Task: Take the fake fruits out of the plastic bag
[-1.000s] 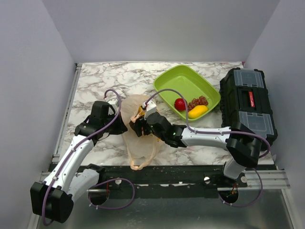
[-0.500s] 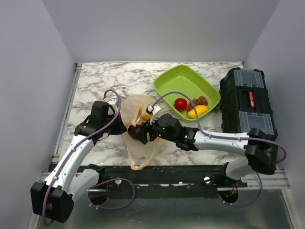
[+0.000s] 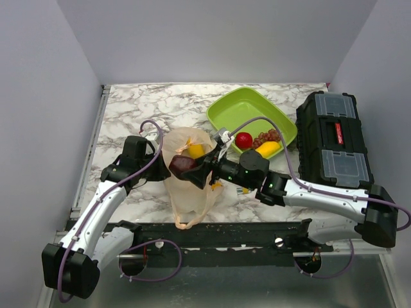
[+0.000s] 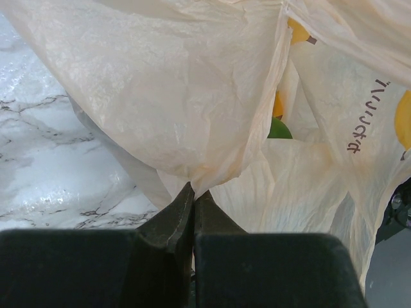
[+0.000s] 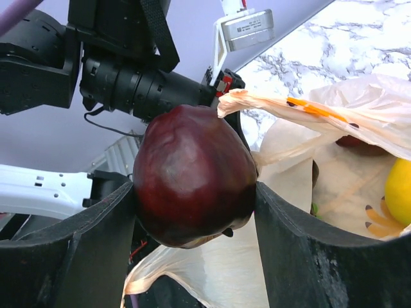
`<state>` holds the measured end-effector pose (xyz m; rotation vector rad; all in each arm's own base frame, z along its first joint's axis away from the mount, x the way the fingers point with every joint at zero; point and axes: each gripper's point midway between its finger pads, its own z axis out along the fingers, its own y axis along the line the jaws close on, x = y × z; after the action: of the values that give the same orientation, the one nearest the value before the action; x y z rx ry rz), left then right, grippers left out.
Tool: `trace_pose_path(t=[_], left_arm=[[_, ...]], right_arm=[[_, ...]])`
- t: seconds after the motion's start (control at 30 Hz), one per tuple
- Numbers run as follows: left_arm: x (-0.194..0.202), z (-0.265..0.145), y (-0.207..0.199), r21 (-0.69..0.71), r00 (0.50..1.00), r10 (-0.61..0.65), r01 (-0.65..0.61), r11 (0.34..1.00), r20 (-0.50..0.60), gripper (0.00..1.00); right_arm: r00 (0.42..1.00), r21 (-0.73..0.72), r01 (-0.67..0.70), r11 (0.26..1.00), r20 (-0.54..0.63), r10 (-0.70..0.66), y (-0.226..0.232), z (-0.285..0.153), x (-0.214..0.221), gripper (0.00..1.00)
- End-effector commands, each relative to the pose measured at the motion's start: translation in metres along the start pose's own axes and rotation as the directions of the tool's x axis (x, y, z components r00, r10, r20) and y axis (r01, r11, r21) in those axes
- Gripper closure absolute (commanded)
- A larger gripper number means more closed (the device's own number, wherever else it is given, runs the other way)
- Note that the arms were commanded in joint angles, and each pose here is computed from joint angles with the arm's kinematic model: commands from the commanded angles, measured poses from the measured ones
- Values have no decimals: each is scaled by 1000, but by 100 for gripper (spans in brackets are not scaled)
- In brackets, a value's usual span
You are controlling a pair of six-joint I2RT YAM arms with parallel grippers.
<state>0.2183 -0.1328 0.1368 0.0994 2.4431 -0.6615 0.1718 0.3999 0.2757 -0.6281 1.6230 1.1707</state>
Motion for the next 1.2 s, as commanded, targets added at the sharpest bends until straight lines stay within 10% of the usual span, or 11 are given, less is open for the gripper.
trace_pose_path(t=[0.0,0.3,0.5,0.67,1.17], left_arm=[[-10,-2,-1,-2,1000,8,-8,1000,29,100],[-9,0,-1,-3,1000,5,-5,1000,19,100],[-10,-1,-1,-2,1000,6,-6,1000,27,100],[-9,0,0,-1,1000,1,-1,1000,19,100],[-8,1,-1,7,1000,0,-1,1000,13,100]], right_arm=[[998,-31,19,999,57,-17,14,-2,-29,84],[967,93,69,993,237,-89,8,-39,-98,86],[914,592,-82,802,365,-175,-81,-93,-133,87],[929,778,-109,619,301,-215,-152,-106,-135,87],[975,884,-175,433,93,204,-379,-97,-34,89]])
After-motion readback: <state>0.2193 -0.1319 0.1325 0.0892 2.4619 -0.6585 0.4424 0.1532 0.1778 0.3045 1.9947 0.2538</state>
